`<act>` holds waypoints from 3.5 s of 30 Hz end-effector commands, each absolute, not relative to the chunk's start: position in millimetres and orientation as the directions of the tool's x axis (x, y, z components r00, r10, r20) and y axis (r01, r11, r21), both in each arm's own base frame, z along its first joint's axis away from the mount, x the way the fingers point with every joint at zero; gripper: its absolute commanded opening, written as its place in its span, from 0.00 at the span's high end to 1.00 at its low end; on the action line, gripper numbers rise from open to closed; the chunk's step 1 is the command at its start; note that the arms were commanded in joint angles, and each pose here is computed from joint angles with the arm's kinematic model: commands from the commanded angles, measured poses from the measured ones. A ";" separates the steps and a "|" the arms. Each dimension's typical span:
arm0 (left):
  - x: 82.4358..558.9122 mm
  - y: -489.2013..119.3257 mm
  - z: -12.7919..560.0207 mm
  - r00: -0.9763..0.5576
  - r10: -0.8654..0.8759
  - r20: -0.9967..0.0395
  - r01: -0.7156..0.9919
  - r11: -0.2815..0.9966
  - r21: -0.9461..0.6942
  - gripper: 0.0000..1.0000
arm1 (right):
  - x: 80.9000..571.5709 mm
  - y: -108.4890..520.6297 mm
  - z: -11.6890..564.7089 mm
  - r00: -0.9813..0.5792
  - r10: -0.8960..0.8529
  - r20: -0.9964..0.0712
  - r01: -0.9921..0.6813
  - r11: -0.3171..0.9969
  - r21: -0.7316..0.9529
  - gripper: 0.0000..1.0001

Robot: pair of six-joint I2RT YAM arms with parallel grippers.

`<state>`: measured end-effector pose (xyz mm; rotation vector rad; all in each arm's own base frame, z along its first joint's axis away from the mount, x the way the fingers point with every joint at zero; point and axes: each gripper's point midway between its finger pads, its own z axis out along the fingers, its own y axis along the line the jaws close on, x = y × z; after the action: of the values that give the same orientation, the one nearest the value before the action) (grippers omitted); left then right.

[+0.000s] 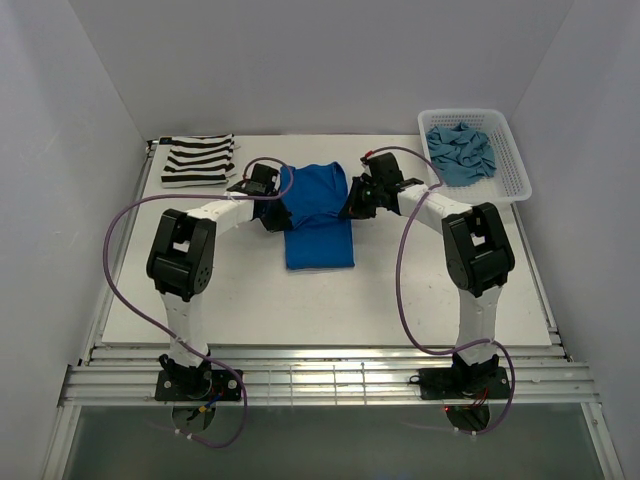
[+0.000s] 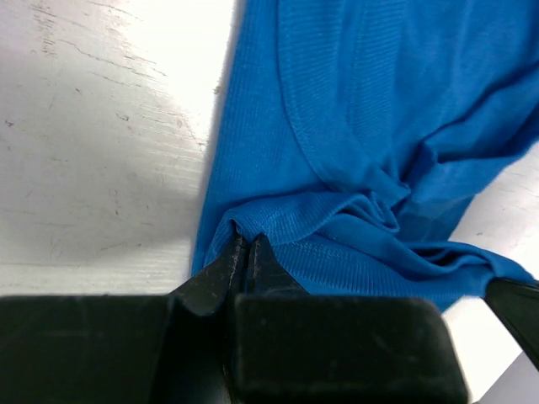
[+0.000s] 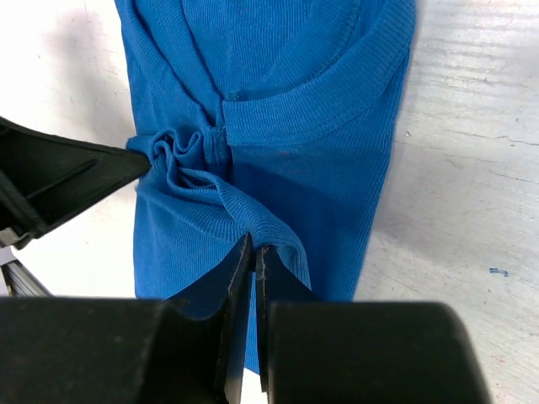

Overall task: Fold and stack the tank tops
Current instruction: Fold the tank top

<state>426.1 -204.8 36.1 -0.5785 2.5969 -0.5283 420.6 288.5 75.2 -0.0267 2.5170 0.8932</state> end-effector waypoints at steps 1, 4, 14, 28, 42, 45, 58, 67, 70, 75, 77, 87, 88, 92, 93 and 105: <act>439.0 -209.4 55.4 -0.811 -0.474 -0.343 -0.282 0.830 -0.481 1.00 | 438.2 290.6 87.4 -0.868 0.160 -0.470 -0.176 0.786 0.592 0.92; 440.7 -209.0 54.5 -0.806 -0.479 -0.347 -0.286 0.829 -0.480 1.00 | 440.7 286.5 82.8 -0.866 0.172 -0.469 -0.157 0.798 0.581 0.92; 446.3 -210.9 64.9 -0.801 -0.469 -0.372 -0.259 0.831 -0.492 0.98 | 447.0 278.7 84.3 -0.851 0.199 -0.486 -0.129 0.818 0.560 0.92; 456.7 -214.0 87.0 -0.785 -0.461 -0.413 -0.219 0.831 -0.512 0.49 | 450.8 289.0 95.4 -0.859 0.188 -0.475 -0.168 0.775 0.610 0.56; 391.4 -198.7 139.7 -0.772 -0.446 -0.453 -0.142 0.815 -0.561 0.02 | 363.1 265.3 134.4 -0.841 0.128 -0.525 -0.282 0.725 0.628 0.10; 357.5 -192.0 128.0 -0.786 -0.449 -0.425 -0.161 0.812 -0.560 0.02 | 332.3 258.4 114.6 -0.866 0.110 -0.488 -0.259 0.736 0.626 0.10; 289.6 -202.5 64.9 -0.886 -0.374 -0.273 -0.146 0.785 -0.602 0.02 | 287.8 257.6 64.5 -0.915 0.076 -0.396 -0.213 0.742 0.636 0.09; 291.6 -206.9 39.7 -0.906 -0.354 -0.230 -0.159 0.791 -0.590 0.24 | 294.6 261.2 42.0 -0.931 0.076 -0.358 -0.181 0.754 0.631 0.10; 292.1 -206.9 31.4 -0.909 -0.355 -0.220 -0.169 0.794 -0.584 0.33 | 296.7 259.9 35.5 -0.933 0.079 -0.352 -0.170 0.765 0.621 0.18; 295.4 -207.1 19.3 -0.912 -0.358 -0.202 -0.189 0.802 -0.567 0.46 | 295.7 259.1 26.0 -0.941 0.080 -0.328 -0.148 0.774 0.615 0.32; 297.0 -205.5 13.9 -0.910 -0.365 -0.199 -0.203 0.808 -0.554 0.49 | 295.8 259.1 24.0 -0.943 0.079 -0.323 -0.145 0.776 0.614 0.37; 302.0 -208.6 5.2 -0.919 -0.349 -0.182 -0.202 0.815 -0.544 0.89 | 298.4 258.4 11.5 -0.951 0.084 -0.299 -0.118 0.792 0.599 0.59; 301.7 -209.1 5.4 -0.920 -0.349 -0.180 -0.202 0.813 -0.546 0.94 | 299.5 258.1 10.7 -0.950 0.086 -0.301 -0.117 0.794 0.597 0.61; 300.9 -209.3 6.1 -0.922 -0.340 -0.183 -0.192 0.815 -0.547 1.00 | 302.6 258.2 8.6 -0.948 0.089 -0.306 -0.116 0.798 0.591 0.85; 300.7 -210.0 9.5 -0.922 -0.341 -0.185 -0.188 0.811 -0.554 1.00 | 302.1 258.0 9.4 -0.948 0.090 -0.306 -0.115 0.798 0.592 0.92; 251.5 -211.8 58.7 -0.895 -0.369 -0.249 -0.142 0.767 -0.626 1.00 | 239.8 252.1 66.5 -0.921 0.076 -0.383 -0.226 0.696 0.681 0.92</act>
<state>261.8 -211.7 38.4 -0.3861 2.6577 -0.8576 255.0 251.1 51.0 -0.0918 2.5633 1.0359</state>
